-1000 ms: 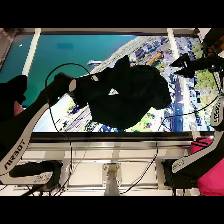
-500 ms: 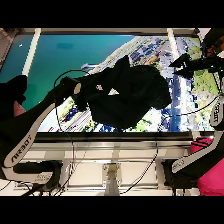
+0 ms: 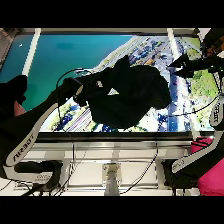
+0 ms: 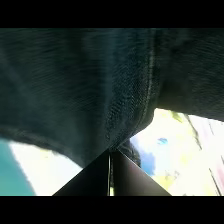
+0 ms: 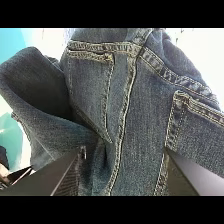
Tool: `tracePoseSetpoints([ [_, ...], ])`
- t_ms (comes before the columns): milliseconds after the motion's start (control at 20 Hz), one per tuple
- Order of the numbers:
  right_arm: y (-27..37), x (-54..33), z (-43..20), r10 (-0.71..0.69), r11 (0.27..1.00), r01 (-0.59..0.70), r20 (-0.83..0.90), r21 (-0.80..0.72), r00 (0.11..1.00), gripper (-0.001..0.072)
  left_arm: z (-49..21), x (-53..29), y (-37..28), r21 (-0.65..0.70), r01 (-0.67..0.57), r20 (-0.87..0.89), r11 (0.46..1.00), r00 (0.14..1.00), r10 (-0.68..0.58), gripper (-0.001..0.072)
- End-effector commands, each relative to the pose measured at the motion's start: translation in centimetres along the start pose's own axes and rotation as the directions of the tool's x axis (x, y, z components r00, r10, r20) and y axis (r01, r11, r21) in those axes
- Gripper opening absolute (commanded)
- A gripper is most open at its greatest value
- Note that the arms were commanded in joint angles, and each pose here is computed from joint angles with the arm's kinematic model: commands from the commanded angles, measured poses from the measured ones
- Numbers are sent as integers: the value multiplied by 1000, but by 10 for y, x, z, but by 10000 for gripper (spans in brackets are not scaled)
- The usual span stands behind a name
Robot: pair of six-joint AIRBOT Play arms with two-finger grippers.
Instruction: Fold the clothes and pants, and hang the long-sleeved shirts on hangers.
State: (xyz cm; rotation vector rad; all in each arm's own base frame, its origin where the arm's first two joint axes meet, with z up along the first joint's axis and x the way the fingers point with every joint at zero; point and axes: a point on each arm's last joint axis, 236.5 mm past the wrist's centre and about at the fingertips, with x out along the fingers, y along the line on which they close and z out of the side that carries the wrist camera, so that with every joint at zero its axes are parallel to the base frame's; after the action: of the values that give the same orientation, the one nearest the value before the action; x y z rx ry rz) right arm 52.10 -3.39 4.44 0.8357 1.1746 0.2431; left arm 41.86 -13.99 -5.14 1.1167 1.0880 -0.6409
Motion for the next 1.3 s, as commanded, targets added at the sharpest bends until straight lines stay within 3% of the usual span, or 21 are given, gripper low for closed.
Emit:
tracePoseSetpoints([
  [0,0,0,-1,0,1000,0,-4,1,1000,550,0,-25,21,-132,-80,25,988,996,84,12],
  [150,-1,0,0,0,1000,0,-1,2,1000,550,5,-82,35,-264,-118,118,957,981,153,11],
  [250,0,0,1,1,1000,-1,2,2,1000,550,5,-129,25,-331,-67,197,941,971,139,11],
  [500,0,0,1,1,1000,-1,2,2,1000,550,7,-253,14,-353,-103,431,930,864,260,10],
  [750,0,0,0,1,1000,-1,-2,2,1000,550,-11,-266,39,-415,-165,421,895,837,350,10],
  [850,0,0,0,1,1000,-1,-2,2,1000,550,-20,-256,84,-490,-233,393,840,801,451,10],
  [1050,0,0,-1,0,1000,0,-5,2,1000,550,-65,-189,178,-717,-191,320,671,765,559,11],
  [1200,-3,1,-4,-14,1000,14,-15,-3,1000,550,-103,-133,251,-878,-107,285,466,665,690,15],
  [1250,-4,2,-7,-23,1000,23,-31,-7,999,551,-112,-117,269,-919,-63,269,389,621,736,117],
])
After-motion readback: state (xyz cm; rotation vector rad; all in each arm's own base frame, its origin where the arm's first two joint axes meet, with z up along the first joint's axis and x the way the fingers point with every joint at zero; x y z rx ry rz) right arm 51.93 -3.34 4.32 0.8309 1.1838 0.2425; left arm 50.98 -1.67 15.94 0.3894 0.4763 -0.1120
